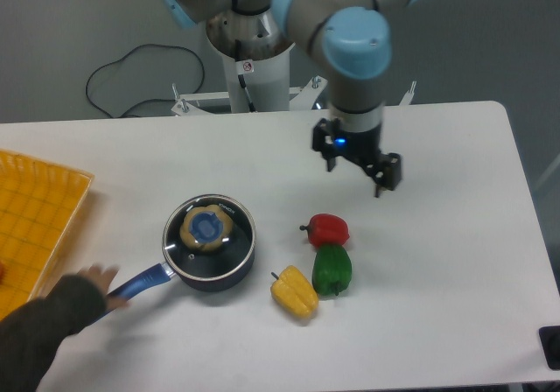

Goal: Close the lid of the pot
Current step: 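Open the gripper, release the lid knob and lift away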

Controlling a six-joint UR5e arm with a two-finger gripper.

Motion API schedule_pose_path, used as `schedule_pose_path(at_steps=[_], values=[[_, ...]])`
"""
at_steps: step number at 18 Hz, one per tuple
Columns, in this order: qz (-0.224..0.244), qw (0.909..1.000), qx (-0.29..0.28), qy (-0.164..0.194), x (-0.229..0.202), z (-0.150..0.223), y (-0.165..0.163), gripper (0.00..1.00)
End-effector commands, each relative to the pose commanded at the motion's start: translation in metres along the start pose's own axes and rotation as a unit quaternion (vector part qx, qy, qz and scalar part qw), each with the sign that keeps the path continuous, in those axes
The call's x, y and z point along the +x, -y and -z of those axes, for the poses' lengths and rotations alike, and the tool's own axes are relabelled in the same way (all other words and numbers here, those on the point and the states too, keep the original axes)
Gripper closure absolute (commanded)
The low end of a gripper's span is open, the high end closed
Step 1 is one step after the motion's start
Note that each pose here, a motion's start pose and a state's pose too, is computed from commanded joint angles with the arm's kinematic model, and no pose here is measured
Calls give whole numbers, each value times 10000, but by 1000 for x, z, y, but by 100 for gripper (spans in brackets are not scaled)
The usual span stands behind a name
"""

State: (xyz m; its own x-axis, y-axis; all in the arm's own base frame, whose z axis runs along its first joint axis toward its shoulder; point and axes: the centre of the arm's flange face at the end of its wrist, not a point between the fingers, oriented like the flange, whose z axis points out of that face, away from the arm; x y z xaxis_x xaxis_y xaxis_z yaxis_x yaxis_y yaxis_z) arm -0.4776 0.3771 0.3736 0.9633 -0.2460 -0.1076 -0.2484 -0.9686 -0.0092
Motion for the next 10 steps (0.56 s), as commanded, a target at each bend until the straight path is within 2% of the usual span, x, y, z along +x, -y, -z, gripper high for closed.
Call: schedule_pose_path(at_steps=[3, 7, 10], values=[[-693, 9972, -36, -283, -28, -17, -11, 0], [-750, 9962, -66, -435, -45, -44, -16, 0], [-834, 9955, -58, -453, -51, -48, -27, 0]])
